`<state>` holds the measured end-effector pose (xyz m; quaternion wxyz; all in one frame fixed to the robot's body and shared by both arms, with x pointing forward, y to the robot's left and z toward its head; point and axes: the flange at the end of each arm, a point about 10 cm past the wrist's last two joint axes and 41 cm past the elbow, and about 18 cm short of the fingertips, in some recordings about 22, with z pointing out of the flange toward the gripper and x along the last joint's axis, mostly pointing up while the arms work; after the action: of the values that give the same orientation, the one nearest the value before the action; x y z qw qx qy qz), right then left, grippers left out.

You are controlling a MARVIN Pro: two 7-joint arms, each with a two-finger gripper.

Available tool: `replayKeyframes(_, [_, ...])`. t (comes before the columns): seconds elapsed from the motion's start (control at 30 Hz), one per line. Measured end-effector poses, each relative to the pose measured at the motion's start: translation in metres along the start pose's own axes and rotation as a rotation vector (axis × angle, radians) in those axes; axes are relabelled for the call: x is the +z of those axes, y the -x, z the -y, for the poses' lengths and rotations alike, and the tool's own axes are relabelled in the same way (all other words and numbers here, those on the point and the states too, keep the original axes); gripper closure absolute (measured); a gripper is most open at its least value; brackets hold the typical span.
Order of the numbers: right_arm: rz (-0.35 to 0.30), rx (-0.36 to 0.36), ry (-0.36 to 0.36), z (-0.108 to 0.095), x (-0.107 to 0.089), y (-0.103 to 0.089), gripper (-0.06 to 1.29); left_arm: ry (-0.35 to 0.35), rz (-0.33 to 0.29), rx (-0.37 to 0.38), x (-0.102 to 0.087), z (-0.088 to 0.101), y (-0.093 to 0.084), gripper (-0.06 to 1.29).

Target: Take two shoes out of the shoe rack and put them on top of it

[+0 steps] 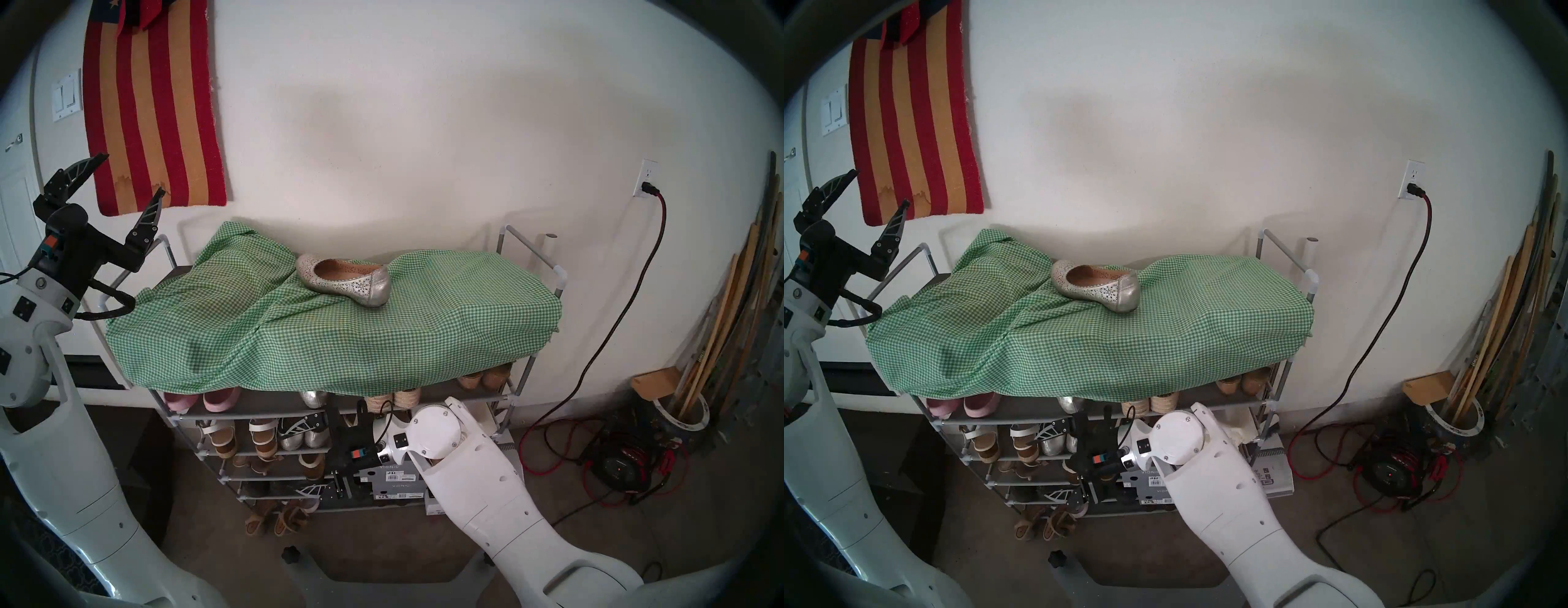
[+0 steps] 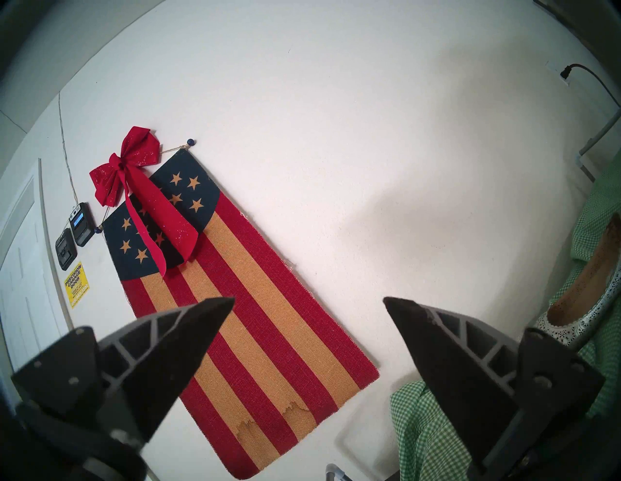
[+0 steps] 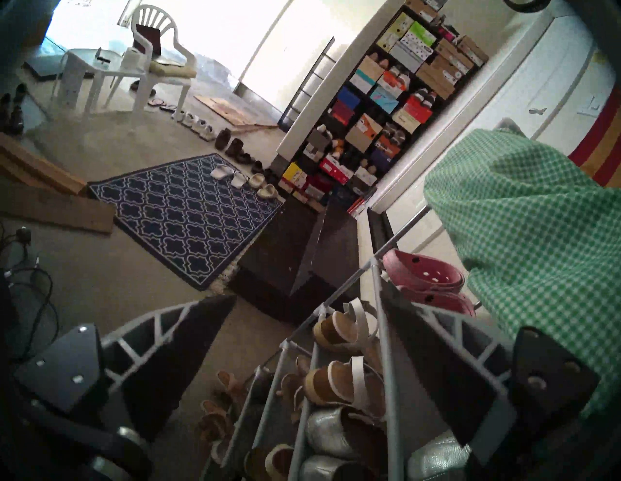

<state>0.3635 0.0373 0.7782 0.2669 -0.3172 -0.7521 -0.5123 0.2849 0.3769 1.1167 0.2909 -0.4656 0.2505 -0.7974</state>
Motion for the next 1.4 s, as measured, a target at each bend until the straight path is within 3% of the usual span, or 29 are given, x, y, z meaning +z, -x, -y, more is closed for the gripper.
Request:
replayKeyframes(0.4, [0.076, -0.033, -0.014, -0.016, 0.018, 0.019, -0.01, 0.001, 0.0, -0.001, 0.0, 0.0, 0.0, -0.04])
replayKeyframes(0.83, [0.186, -0.041, 0.007, -0.03, 0.02, 0.042, -0.01, 0.002, 0.0, -0.001, 0.0, 0.0, 0.0, -0.04])
replayKeyframes(1.03, [0.219, -0.044, 0.035, -0.034, 0.017, 0.051, -0.01, 0.002, 0.0, -0.002, 0.0, 0.0, 0.0, -0.04])
replayKeyframes(1.4, [0.283, -0.083, 0.157, -0.043, 0.01, 0.069, -0.01, 0.001, 0.001, -0.001, 0.0, 0.0, 0.0, -0.04])
